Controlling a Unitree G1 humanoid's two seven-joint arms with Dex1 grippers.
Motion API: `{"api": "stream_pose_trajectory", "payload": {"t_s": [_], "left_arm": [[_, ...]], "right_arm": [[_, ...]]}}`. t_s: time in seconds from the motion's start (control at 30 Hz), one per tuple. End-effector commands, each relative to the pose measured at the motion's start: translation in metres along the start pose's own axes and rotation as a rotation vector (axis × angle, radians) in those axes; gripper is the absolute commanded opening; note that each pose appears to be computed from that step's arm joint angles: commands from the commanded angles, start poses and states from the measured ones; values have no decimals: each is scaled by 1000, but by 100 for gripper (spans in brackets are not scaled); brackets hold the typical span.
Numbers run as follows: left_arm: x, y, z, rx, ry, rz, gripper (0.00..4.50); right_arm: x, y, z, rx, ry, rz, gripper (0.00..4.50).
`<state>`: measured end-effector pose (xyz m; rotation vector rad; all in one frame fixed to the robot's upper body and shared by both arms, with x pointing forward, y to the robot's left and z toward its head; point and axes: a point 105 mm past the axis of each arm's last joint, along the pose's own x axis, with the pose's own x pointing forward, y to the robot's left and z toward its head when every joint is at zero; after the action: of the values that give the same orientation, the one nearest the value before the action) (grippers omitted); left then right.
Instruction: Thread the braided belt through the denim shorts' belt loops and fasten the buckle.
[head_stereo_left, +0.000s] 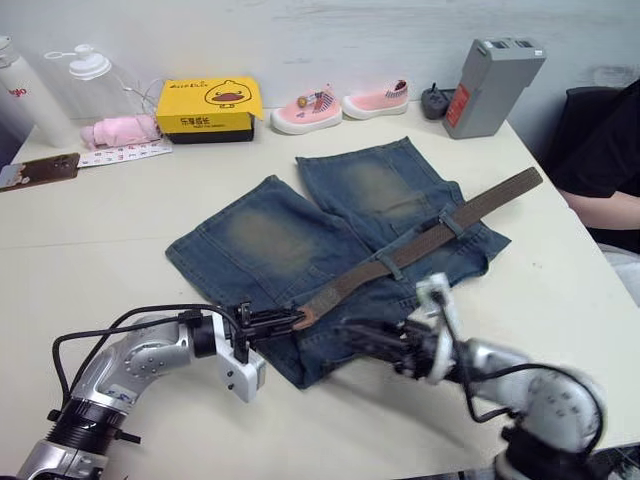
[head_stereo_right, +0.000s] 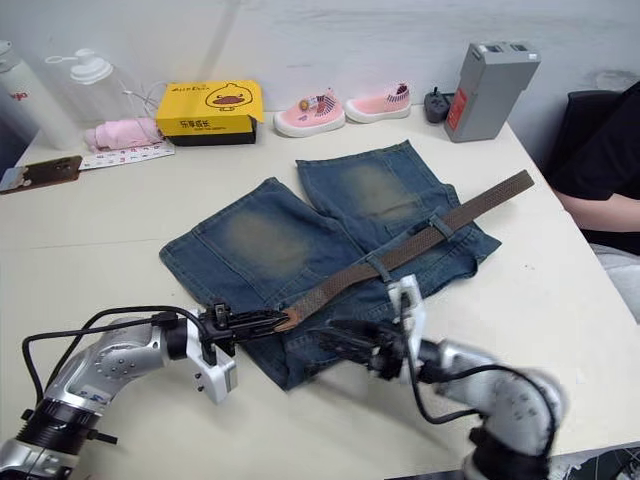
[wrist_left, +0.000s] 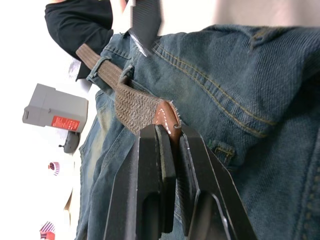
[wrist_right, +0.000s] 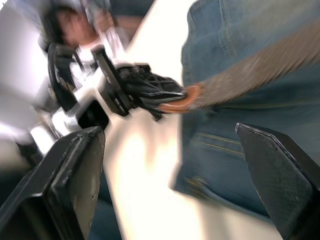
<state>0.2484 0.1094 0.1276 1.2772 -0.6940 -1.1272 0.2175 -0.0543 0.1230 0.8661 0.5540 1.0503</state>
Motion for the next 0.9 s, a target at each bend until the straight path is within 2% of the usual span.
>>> {"api": "stream_pose_trajectory", "payload": {"t_s": [0.03, 0.2, 0.4, 0.5, 0.7, 0.73, 0.77, 0.8, 0.87, 0.9], "left_arm": [[0, 3, 6, 28, -29, 10, 0], [-3, 3, 9, 33, -36, 3, 0], [-6, 1, 8, 34, -30, -10, 0], [-6, 1, 9, 32, -34, -11, 0], [-6, 3, 11, 34, -42, -5, 0], [-6, 3, 11, 35, -42, -5, 0], [-6, 3, 11, 36, -40, -3, 0], [-6, 3, 11, 34, -38, 0, 0], [-7, 5, 13, 13, -48, 10, 0], [-8, 6, 15, -9, -55, 22, 43]], "right_arm": [[5, -3, 8, 97, -107, -57, 447], [12, -9, 35, 306, -240, -136, 447], [10, -7, 48, 384, -257, -179, 447], [12, -8, 45, 391, -249, -198, 383], [15, -7, 44, 393, -246, -206, 110], [15, -8, 45, 394, -251, -206, 53], [14, -8, 46, 395, -256, -207, 18], [14, -9, 47, 393, -260, -207, 3], [13, -9, 49, 385, -263, -203, 3], [13, -8, 50, 375, -264, -199, 1]]}}
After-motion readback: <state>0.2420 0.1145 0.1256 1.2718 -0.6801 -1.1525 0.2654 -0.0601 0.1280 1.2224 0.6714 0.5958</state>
